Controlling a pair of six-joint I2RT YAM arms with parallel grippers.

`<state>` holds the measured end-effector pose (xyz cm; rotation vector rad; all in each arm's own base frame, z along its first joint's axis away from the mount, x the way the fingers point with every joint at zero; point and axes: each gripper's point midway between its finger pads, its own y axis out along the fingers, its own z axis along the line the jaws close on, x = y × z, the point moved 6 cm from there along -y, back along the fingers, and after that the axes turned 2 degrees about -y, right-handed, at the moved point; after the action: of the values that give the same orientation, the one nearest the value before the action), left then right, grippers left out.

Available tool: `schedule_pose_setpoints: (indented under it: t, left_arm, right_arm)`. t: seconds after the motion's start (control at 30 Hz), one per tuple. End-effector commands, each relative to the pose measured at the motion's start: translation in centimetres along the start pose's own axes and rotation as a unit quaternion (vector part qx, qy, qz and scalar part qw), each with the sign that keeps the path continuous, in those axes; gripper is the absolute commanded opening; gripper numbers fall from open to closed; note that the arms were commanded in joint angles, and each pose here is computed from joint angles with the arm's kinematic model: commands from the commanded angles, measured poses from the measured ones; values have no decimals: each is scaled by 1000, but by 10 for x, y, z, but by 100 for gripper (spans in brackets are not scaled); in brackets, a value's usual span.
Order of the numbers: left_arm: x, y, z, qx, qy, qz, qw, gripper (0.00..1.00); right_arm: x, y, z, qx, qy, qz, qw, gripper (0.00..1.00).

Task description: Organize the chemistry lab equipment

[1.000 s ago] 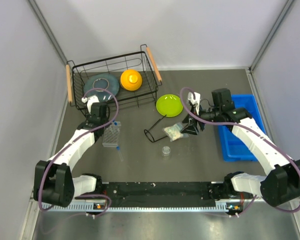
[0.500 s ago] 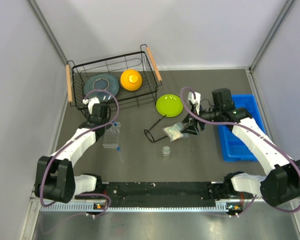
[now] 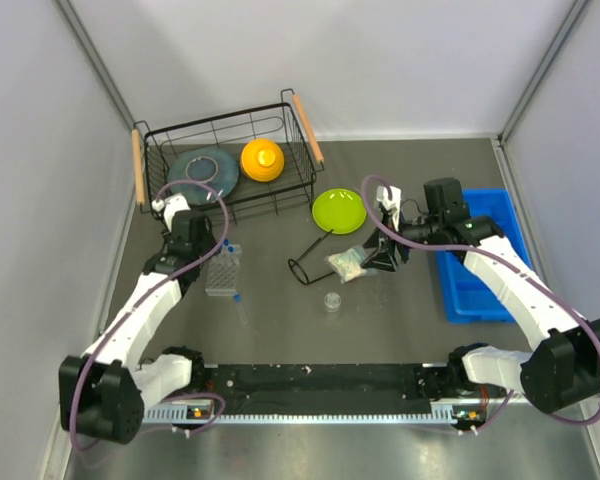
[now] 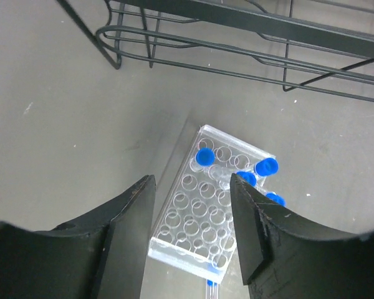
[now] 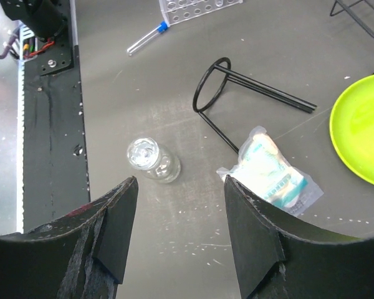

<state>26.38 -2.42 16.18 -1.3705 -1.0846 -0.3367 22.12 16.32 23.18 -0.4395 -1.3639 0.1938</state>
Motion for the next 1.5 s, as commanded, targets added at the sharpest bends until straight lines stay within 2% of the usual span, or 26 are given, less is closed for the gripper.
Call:
schedule_pose_setpoints:
  t: [0.0,0.03,0.17,0.23,0.3,0.33,0.4,0.43,0.57,0.6,0.63,0.7,0.73,0.8,0.83,0.9,1.13,1.23,1.47]
  left_arm:
    - [16,-30,8,-10,-17,-34,999,59]
    - [21,-41,9,-22,-27,-50,998,64]
    - [13,-67,17,-60,-38,-54,996,77]
    - [7,-81,19,-92,-48,-58,993,82]
    - [-2,-89,24,-103,-52,-49,992,89]
    - [-1,-99,25,-117,-69,-61,989,90]
    - [-4,-108,30,-123,-83,-63,987,95]
    - [-2,-119,32,-134,-100,-79,983,96]
    - [9,-150,43,-145,-139,-114,973,99]
    - [10,-155,47,-142,-146,-120,972,99]
    - [8,-161,53,-136,-148,-123,972,99]
    - [13,-174,61,-124,-157,-141,969,99]
    - [11,-179,66,-119,-158,-143,970,99]
    - [16,-192,73,-121,-164,-165,965,99]
    - [17,-196,75,-120,-165,-171,964,99]
    - [21,-207,83,-117,-171,-194,959,99]
    - [27,-229,105,-98,-203,-254,941,99]
    - [25,-233,107,-104,-209,-262,936,99]
    - [21,-235,108,-119,-210,-264,934,98]
  right_arm:
    - [6,-1,5,31,-25,-30,999,58]
    - [7,-1,7,38,-24,-34,998,58]
    - [14,8,17,71,-24,-37,996,62]
    - [14,27,33,102,-32,-10,994,62]
    - [18,42,40,93,-55,26,994,62]
    - [16,60,57,122,-61,51,989,62]
    - [22,80,65,108,-65,87,988,62]
    - [23,95,86,132,-76,104,983,62]
    - [29,161,107,81,-58,168,981,63]
    - [31,172,114,61,-24,175,982,63]
    - [40,185,119,43,-23,174,984,63]
    - [29,214,119,10,34,198,980,63]
    - [39,223,115,-23,43,188,981,64]
    - [26,247,114,-49,94,207,973,64]
    - [33,254,112,-58,108,198,972,64]
    - [22,270,113,-65,140,212,965,64]
    - [11,301,110,-120,151,225,955,64]
    - [13,308,108,-123,154,224,954,62]
    - [-5,330,107,-130,142,267,944,56]
